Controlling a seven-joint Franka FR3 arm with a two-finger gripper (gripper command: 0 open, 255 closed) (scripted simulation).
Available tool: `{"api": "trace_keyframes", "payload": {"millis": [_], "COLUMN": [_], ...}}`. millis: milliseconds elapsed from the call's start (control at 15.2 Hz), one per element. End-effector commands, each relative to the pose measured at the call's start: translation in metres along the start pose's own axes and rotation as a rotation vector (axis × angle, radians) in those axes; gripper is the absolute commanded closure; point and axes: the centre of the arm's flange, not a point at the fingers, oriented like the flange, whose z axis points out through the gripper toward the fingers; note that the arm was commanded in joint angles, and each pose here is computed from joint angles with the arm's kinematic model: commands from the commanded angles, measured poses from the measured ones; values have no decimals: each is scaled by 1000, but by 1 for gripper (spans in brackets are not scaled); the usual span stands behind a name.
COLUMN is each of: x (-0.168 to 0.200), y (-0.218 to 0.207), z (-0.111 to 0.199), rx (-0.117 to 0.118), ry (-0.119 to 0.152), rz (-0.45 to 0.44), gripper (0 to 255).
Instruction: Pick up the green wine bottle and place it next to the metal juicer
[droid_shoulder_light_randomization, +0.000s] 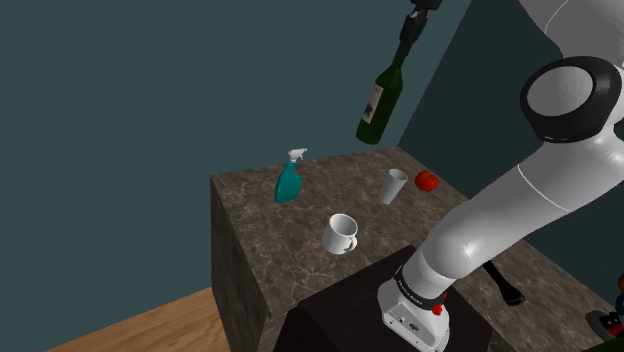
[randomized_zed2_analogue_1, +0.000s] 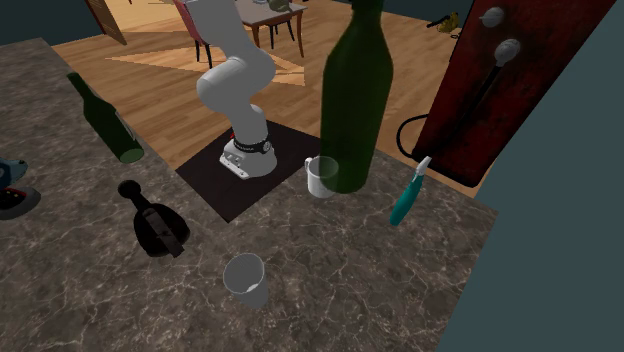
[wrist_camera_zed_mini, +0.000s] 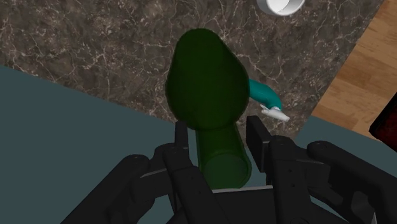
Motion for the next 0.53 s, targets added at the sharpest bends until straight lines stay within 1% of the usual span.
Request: {"api": "trace_keyframes", "payload": {"millis": [0, 462], "x": [0, 1], "y": [0, 1], "z": [-10, -47], "rx": [0, 0], "ry": [0, 0], "rz": [0, 0], "gripper": [255, 255]}}
